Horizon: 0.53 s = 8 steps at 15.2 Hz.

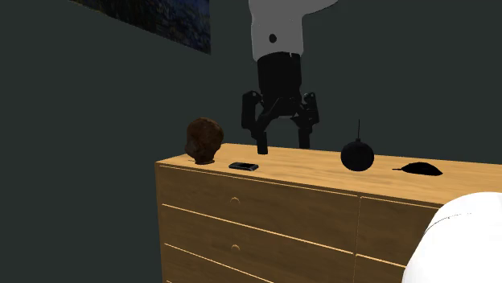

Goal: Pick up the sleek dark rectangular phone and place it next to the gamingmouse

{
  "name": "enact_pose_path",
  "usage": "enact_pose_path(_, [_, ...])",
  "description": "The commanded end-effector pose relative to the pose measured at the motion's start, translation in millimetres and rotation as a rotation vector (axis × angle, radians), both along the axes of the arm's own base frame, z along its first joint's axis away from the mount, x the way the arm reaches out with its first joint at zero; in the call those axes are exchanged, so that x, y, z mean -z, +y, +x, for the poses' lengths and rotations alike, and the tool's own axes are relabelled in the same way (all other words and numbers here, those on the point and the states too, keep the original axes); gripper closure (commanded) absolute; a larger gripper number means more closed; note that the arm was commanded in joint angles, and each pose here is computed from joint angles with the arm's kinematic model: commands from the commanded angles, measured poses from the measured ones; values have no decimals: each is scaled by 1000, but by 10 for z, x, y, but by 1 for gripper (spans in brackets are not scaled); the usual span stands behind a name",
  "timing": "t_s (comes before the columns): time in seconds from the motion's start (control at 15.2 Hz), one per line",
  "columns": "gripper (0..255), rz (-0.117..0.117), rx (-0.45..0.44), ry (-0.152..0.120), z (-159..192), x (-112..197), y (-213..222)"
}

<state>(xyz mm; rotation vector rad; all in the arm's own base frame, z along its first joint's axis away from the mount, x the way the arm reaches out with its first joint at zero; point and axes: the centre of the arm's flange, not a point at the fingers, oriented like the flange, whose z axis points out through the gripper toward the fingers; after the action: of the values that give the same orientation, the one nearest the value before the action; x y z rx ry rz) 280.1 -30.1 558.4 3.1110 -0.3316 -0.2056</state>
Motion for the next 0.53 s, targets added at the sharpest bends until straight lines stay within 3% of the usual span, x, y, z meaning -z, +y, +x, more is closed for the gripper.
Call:
enact_pose_path(0.0, [0,0,0,0,0,0,0])
enact_pose_path(0.46, [0,-2,-154,-33,533,258,-634])
